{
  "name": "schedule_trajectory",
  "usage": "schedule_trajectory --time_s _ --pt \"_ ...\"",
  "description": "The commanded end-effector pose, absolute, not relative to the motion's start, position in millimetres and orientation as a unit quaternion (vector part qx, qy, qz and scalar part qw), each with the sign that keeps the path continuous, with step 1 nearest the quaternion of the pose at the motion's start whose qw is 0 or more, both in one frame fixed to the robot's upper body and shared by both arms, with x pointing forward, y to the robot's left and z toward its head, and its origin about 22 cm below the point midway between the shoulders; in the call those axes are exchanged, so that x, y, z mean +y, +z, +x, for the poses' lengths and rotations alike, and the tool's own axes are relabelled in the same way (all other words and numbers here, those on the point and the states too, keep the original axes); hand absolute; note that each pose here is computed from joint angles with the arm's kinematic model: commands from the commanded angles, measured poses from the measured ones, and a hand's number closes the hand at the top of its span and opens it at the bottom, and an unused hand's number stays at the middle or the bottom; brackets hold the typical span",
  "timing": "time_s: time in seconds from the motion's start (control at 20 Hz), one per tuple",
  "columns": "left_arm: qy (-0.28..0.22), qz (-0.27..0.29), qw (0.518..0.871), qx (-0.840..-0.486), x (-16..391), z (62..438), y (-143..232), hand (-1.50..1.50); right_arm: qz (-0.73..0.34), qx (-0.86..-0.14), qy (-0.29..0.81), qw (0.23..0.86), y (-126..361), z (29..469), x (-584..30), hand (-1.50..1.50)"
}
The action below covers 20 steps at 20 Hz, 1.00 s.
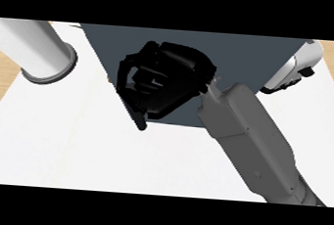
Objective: Pick up the bottled water, place it into the cabinet and close the cabinet
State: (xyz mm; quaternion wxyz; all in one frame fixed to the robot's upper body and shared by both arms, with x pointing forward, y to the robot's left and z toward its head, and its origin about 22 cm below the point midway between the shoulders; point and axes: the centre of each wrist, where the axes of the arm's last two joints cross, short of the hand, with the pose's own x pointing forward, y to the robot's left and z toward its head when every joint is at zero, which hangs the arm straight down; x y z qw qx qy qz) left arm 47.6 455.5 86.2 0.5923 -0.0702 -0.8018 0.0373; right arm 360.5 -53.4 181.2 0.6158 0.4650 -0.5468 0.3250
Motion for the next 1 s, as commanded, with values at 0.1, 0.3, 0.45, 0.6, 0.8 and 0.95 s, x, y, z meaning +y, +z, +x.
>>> schedule_trajectory --time_s 0.1,0.3,0.45,0.6,0.8,0.95 --pt "0.026 -0.096 0.583 -0.806 456 43 92 -1.50 0.410 -0.614 0.290 0.610 185 395 -85 1.50" --pt "0.036 -0.092 0.593 -0.799 450 45 85 -1.50 0.407 -0.643 0.284 0.583 215 396 -88 -1.50" --pt "0.034 -0.089 0.594 -0.799 441 49 82 -1.50 0.383 -0.675 0.268 0.571 218 393 -69 -1.50" --pt "0.024 -0.095 0.594 -0.799 446 50 84 -1.50 0.361 -0.689 0.262 0.571 231 398 -71 -1.50" --pt "0.016 -0.100 0.583 -0.806 447 60 92 -1.50 0.350 -0.705 0.249 0.564 253 397 -68 -1.50" --pt "0.011 -0.115 0.587 -0.801 434 64 81 -1.50 0.354 -0.703 0.240 0.568 248 400 -67 -1.50"
